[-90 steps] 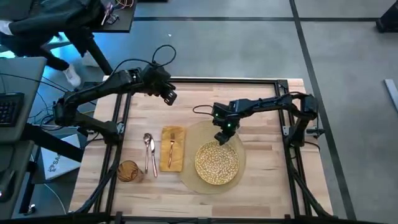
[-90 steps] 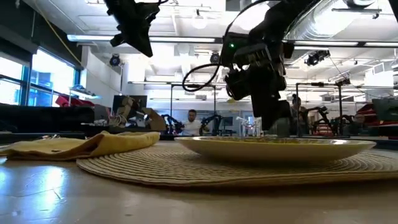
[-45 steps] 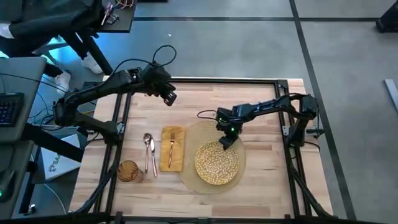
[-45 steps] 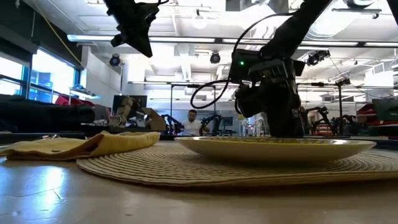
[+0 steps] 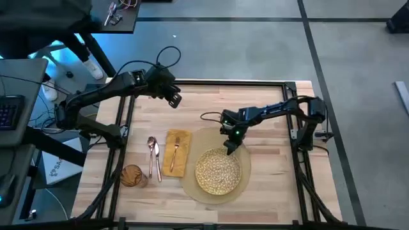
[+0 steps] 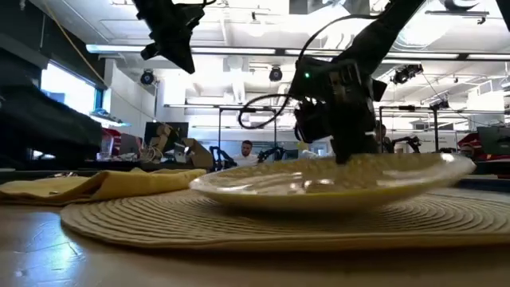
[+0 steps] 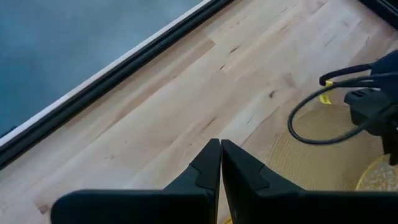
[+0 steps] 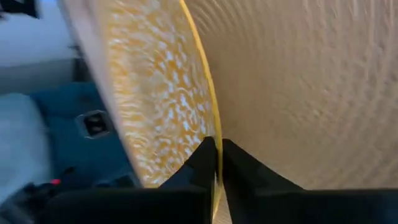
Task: Set table place
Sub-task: Put the yellow plate on the brown placemat, then adjust the brown placemat on the table, then adjust the yellow table napkin on the table, then put the brown spoon on the brown placemat to the right of the yellow plate
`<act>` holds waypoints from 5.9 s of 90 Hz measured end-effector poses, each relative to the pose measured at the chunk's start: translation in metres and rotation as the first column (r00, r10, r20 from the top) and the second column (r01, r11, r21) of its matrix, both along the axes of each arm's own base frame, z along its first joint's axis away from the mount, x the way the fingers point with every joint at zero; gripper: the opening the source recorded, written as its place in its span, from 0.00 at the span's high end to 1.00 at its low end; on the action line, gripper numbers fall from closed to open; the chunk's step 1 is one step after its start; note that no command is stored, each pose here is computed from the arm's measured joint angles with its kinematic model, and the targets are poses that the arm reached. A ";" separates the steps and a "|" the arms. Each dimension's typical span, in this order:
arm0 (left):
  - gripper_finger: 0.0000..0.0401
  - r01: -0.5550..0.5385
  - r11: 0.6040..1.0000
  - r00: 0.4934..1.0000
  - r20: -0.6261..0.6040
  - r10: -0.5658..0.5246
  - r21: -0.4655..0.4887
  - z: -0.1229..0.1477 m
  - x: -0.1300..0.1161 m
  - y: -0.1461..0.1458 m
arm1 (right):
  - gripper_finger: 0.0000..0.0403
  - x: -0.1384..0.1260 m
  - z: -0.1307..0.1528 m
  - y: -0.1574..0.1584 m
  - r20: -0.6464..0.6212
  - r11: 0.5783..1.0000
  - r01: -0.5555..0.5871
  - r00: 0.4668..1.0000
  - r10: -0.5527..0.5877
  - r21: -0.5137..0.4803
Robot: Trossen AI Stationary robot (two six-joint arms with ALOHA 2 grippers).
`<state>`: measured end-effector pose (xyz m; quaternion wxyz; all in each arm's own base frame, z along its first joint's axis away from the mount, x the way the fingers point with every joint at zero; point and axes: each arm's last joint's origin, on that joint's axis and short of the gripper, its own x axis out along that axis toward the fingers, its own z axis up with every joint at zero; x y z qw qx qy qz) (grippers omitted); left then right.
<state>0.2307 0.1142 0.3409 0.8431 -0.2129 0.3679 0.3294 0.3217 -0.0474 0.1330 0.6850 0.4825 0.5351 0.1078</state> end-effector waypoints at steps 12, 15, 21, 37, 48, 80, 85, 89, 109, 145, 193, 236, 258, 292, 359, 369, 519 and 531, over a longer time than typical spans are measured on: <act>1.00 -0.006 1.000 1.000 0.004 0.006 -0.005 0.000 0.000 0.000 | 1.00 0.011 0.007 -0.008 0.088 0.996 0.086 0.992 -0.086 0.009; 1.00 -0.005 1.000 1.000 0.004 0.005 -0.006 0.000 0.000 0.000 | 1.00 0.014 0.009 -0.010 0.109 0.994 0.106 0.988 -0.106 0.002; 1.00 -0.003 1.000 1.000 0.004 0.003 -0.006 0.000 0.000 0.000 | 1.00 0.018 0.011 -0.012 0.135 0.988 0.153 0.980 -0.148 -0.025; 1.00 -0.001 1.000 1.000 0.004 0.001 -0.008 0.000 0.000 -0.001 | 1.00 0.021 0.011 -0.017 0.153 0.966 0.242 0.962 -0.226 -0.093; 1.00 0.004 1.000 1.000 0.004 -0.004 -0.009 0.000 0.001 -0.002 | 1.00 0.024 0.013 -0.019 0.210 0.957 0.254 0.952 -0.222 -0.139; 1.00 0.012 1.000 1.000 0.018 -0.012 -0.027 0.000 0.004 -0.009 | 1.00 0.031 0.030 -0.048 0.404 0.953 0.302 0.877 -0.262 -0.037; 1.00 0.007 1.000 1.000 0.019 -0.007 -0.027 0.000 0.004 -0.010 | 1.00 0.027 0.027 -0.053 0.372 0.941 0.331 0.884 -0.285 -0.066; 1.00 -0.002 0.999 1.000 0.022 0.003 -0.032 0.000 0.004 -0.009 | 1.00 0.025 0.024 -0.056 0.350 0.935 0.345 0.889 -0.296 -0.085; 1.00 -0.031 0.998 0.999 0.035 0.032 -0.046 0.000 0.004 -0.009 | 1.00 0.025 0.019 -0.054 0.337 0.933 0.336 0.900 -0.276 -0.132; 1.00 -0.060 0.996 0.997 0.052 0.064 -0.065 0.000 0.005 -0.009 | 0.72 0.026 0.007 -0.046 0.296 0.956 0.269 0.928 -0.226 -0.113; 1.00 -0.126 0.986 0.991 0.022 0.129 -0.106 -0.003 0.001 -0.010 | 0.78 -0.002 -0.004 -0.007 -0.042 0.953 0.061 0.996 -0.077 -0.296; 1.00 -0.113 0.970 0.961 -0.271 0.052 -0.213 -0.052 0.029 -0.013 | 0.98 -0.047 0.007 -0.088 -0.191 0.822 0.330 0.869 -0.456 -0.464; 1.00 0.139 0.915 0.912 -0.311 -0.268 -0.379 -0.081 0.061 -0.060 | 0.98 -0.069 0.046 -0.089 -0.105 0.846 0.265 0.931 -0.349 -0.462; 0.65 -0.077 0.799 0.863 -0.441 -0.246 -0.597 -0.147 0.097 -0.152 | 0.90 -0.071 0.055 -0.087 -0.015 0.833 0.134 0.986 -0.168 -0.537; 0.70 -0.292 0.870 0.872 -0.484 0.071 -0.397 -0.195 0.117 -0.174 | 0.89 -0.066 0.054 -0.063 -0.102 0.896 0.132 0.976 -0.192 -0.424; 0.82 -0.301 0.871 0.870 -0.485 0.084 -0.389 -0.191 0.115 -0.177 | 0.89 -0.062 0.054 -0.054 -0.102 0.898 0.104 0.981 -0.163 -0.428; 0.59 -0.642 0.670 0.649 -0.730 0.215 -0.372 -0.128 0.061 -0.166 | 1.00 -0.065 0.053 -0.011 -0.095 0.876 -0.102 0.993 0.065 -0.471; 0.57 -0.664 0.634 0.601 -0.788 0.138 -0.396 -0.145 0.045 -0.145 | 1.00 -0.065 0.058 -0.016 -0.087 0.869 -0.122 0.992 0.091 -0.479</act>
